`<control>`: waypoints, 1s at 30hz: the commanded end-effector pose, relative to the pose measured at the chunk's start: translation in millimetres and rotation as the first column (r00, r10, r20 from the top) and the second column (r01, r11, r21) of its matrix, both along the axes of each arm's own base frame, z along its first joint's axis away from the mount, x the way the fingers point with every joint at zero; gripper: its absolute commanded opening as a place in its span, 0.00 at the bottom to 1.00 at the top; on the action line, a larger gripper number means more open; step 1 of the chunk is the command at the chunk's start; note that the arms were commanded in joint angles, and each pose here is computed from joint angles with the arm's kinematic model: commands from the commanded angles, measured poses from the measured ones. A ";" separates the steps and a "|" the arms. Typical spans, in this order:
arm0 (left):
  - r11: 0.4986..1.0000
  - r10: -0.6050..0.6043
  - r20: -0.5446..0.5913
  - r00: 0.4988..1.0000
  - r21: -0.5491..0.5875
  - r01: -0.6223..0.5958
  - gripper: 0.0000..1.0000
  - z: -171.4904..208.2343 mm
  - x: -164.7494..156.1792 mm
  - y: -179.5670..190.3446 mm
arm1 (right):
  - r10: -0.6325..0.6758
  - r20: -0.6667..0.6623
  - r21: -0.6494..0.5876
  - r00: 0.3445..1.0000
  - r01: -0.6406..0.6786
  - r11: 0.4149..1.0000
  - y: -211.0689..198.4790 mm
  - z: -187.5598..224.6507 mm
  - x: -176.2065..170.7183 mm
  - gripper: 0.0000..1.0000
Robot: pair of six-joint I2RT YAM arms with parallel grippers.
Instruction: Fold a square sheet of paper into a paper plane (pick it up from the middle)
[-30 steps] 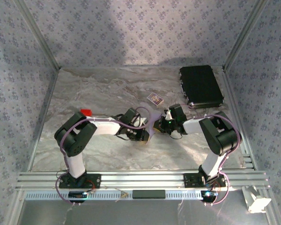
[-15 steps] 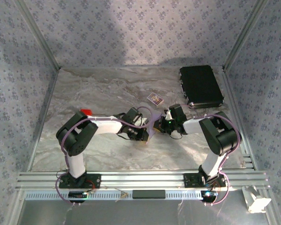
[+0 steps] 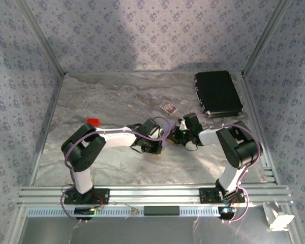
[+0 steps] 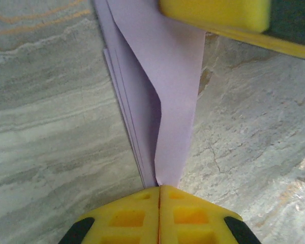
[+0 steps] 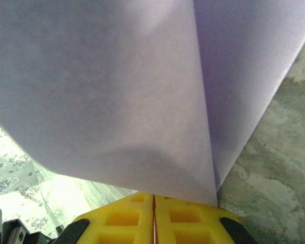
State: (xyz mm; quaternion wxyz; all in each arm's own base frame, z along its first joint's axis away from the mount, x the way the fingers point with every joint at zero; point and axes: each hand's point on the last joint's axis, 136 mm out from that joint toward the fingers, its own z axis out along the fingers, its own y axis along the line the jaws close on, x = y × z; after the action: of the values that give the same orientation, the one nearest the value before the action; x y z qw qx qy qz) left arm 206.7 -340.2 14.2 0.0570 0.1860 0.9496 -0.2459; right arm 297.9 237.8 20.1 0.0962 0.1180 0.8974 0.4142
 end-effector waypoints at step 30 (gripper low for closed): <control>0.987 0.078 0.058 0.995 -0.145 -0.069 0.13 61.2 -13.3 27.5 | -0.058 -0.090 -0.122 0.994 0.047 0.991 -20.6 -28.1 -13.0 0.10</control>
State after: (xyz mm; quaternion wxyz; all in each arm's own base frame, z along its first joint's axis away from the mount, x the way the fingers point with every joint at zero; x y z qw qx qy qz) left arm 192.4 -292.3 51.4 0.1066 0.1558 0.9555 -0.2266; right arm 297.8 237.7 19.9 0.0964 0.1186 0.8984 0.4116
